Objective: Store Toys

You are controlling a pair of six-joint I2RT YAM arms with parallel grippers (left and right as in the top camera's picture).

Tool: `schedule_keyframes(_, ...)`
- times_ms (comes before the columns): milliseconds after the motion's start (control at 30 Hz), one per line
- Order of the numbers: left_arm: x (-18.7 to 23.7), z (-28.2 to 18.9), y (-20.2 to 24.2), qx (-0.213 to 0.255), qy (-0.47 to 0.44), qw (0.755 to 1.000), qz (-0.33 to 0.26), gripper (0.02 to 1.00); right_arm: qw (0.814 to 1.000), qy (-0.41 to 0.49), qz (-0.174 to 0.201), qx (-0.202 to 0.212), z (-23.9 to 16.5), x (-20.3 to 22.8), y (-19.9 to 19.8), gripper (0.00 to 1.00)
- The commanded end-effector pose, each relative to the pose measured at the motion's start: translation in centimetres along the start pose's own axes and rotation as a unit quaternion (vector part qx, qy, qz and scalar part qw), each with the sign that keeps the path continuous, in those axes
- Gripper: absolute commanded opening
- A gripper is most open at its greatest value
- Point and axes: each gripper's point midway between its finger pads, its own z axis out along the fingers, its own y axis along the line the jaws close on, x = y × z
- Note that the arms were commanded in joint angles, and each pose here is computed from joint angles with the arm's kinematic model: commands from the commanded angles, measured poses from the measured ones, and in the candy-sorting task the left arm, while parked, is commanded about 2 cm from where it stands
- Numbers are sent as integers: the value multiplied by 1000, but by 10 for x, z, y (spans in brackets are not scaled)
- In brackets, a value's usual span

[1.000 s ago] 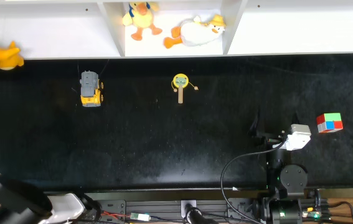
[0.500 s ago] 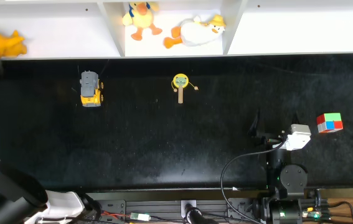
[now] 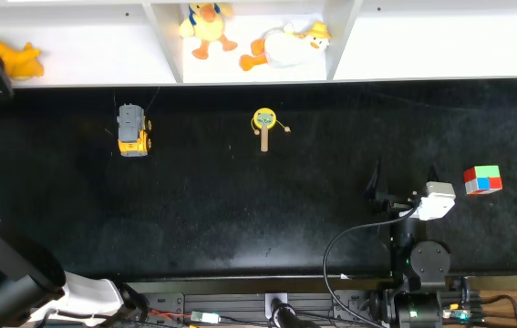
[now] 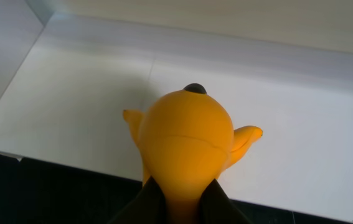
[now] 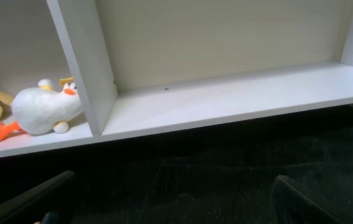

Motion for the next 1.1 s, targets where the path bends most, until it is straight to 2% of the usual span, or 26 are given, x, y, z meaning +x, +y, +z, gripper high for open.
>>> schedule_keyframes(33,-13,2,0,-12,-11,1000,-1,143,1000,0,2,-4,0,4,1,993)
schedule_keyframes(1100,-12,5,-8,-14,-6,1000,5,163,1000,0,2,-4,0,3,1,993)
